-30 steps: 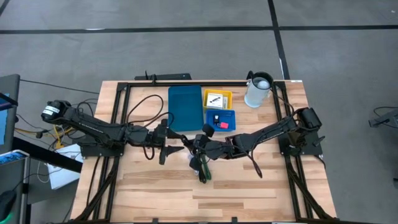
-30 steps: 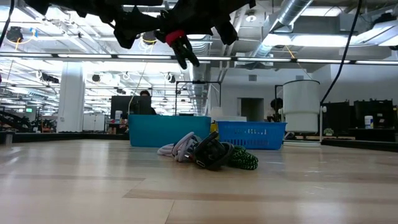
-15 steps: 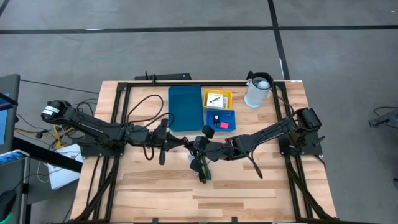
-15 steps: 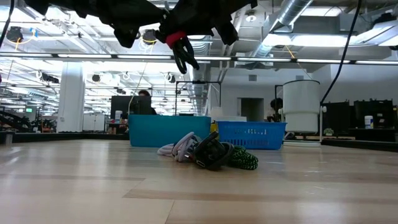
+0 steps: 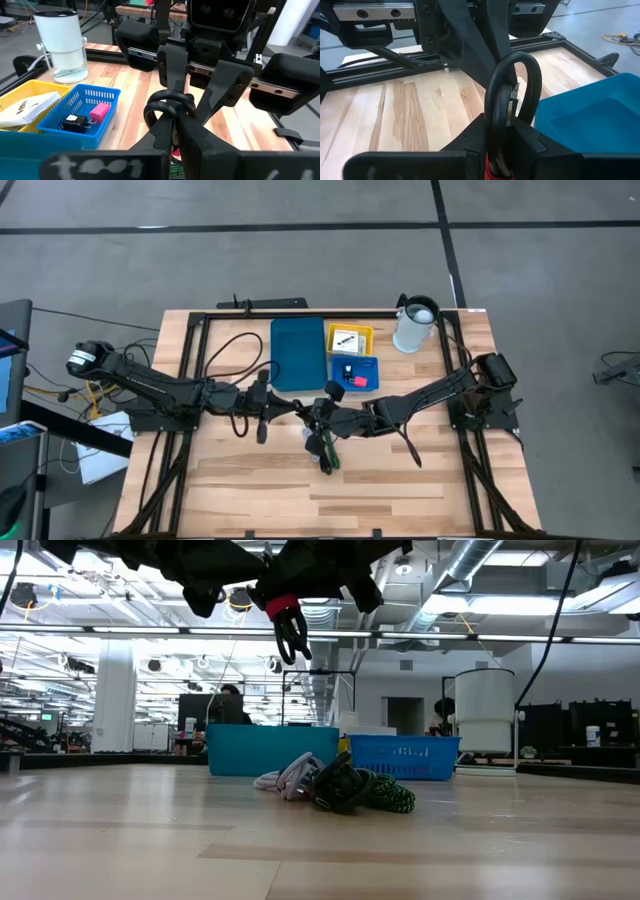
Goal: Pick and place items into bin
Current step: Put the right black charger cable into the big dark blue bin, then put the white charger cable into the big dark blue bin
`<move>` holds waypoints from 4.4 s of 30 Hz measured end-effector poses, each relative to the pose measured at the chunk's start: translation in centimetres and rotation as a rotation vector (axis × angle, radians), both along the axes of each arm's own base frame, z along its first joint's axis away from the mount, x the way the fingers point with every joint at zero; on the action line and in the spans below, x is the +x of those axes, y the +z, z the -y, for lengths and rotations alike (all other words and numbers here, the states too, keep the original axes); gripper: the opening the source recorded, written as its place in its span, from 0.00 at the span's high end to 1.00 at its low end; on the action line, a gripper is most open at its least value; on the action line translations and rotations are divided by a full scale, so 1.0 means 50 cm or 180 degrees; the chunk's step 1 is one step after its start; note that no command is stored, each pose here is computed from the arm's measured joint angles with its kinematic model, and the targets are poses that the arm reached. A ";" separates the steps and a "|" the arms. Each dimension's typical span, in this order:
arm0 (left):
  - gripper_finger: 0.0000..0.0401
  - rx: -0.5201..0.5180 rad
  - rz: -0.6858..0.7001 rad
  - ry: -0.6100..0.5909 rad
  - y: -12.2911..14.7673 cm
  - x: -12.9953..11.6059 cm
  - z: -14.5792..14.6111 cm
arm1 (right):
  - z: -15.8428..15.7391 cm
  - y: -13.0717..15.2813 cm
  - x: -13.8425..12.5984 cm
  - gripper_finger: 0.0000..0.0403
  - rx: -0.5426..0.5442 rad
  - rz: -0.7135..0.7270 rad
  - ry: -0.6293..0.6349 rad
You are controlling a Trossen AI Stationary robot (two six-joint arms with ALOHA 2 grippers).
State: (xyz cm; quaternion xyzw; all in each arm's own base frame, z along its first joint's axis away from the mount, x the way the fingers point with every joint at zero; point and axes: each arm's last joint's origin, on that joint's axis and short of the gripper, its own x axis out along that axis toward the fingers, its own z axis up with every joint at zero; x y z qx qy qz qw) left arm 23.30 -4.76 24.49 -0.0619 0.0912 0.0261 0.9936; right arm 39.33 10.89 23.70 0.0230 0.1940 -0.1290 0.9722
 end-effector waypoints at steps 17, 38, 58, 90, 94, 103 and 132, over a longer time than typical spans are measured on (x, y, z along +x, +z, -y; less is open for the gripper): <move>1.00 0.0138 -0.0015 0.0274 -0.001 0.003 -0.019 | 0.009 0.000 0.002 0.61 -0.0007 0.0004 -0.0060; 1.00 0.0356 -0.0261 0.1066 -0.013 0.004 -0.124 | 0.016 -0.014 -0.002 0.35 -0.0014 -0.0101 -0.0039; 0.81 0.0378 -0.0242 0.1451 -0.010 -0.003 -0.184 | 0.020 -0.022 -0.006 0.35 0.0073 -0.0201 -0.0139; 0.78 0.0597 -0.1502 -0.0875 -0.010 -0.013 -0.029 | 0.003 -0.115 -0.154 0.35 0.0818 -0.2677 -0.0941; 0.77 0.0771 -0.1602 -0.0975 0.008 -0.003 -0.026 | 0.015 -0.115 -0.172 0.35 0.0588 -0.2811 -0.1262; 0.64 0.0907 -0.2399 -0.1039 -0.045 0.103 -0.009 | 0.048 -0.104 -0.215 0.35 -0.0356 -0.3288 -0.1608; 0.55 0.1451 -0.2890 -0.1590 -0.090 0.228 0.047 | 0.006 -0.089 -0.266 0.35 -0.1295 -0.3908 -0.1056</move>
